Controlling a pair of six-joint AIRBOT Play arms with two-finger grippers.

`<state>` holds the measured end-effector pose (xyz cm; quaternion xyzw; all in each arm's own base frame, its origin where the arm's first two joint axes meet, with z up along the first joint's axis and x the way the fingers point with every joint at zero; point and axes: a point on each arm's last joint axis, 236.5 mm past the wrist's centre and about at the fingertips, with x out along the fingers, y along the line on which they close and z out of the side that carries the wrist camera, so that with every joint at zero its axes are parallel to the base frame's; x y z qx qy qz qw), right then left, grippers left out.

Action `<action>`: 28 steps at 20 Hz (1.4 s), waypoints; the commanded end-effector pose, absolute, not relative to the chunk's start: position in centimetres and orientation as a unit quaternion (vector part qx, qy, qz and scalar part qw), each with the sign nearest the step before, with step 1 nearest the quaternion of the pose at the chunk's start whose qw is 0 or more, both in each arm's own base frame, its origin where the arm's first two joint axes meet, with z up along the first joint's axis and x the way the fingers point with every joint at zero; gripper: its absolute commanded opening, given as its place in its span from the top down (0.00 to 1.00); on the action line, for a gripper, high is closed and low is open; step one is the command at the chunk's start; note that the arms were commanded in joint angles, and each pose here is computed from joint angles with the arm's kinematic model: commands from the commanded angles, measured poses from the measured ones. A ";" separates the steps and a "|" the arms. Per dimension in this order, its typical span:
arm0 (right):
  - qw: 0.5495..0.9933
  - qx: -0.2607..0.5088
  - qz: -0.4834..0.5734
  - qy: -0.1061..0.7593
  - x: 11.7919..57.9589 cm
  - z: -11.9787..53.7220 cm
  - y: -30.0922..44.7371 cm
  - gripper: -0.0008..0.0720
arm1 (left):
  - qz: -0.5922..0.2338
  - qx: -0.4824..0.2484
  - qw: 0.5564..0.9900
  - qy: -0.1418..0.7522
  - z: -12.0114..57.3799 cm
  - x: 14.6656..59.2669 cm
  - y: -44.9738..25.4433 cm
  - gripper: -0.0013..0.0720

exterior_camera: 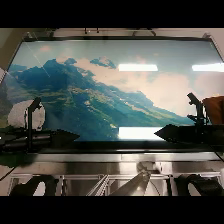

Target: Fold the shirts.

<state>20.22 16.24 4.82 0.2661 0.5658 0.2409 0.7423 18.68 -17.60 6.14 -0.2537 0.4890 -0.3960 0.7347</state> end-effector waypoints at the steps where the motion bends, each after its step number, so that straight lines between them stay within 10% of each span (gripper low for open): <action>1: 0.742 0.266 0.241 0.566 20.2 4.8 16.3 0.96 | -0.396 -0.253 0.735 0.489 6.1 18.7 -17.6 0.96; 10: 0.742 0.266 0.241 0.566 20.2 4.8 16.3 0.96 | -0.385 -0.256 0.746 0.479 6.2 19.5 -17.3 0.91; 13: 0.742 0.266 0.241 0.566 20.2 4.8 16.3 0.96 | -0.373 -0.264 0.751 0.476 6.2 20.1 -17.2 0.10; 14: 0.742 0.266 0.241 0.566 20.2 4.8 16.3 0.96 | -0.364 -0.269 0.756 0.474 6.4 20.5 -16.8 0.01; 21: 0.742 0.266 0.241 0.566 20.2 4.8 16.3 0.96 | -0.062 -0.197 0.912 0.355 12.7 30.4 2.5 0.01; 28: 0.742 0.266 0.241 0.566 20.2 4.8 16.3 0.96 | 0.076 -0.275 0.847 0.450 6.3 31.0 16.5 0.00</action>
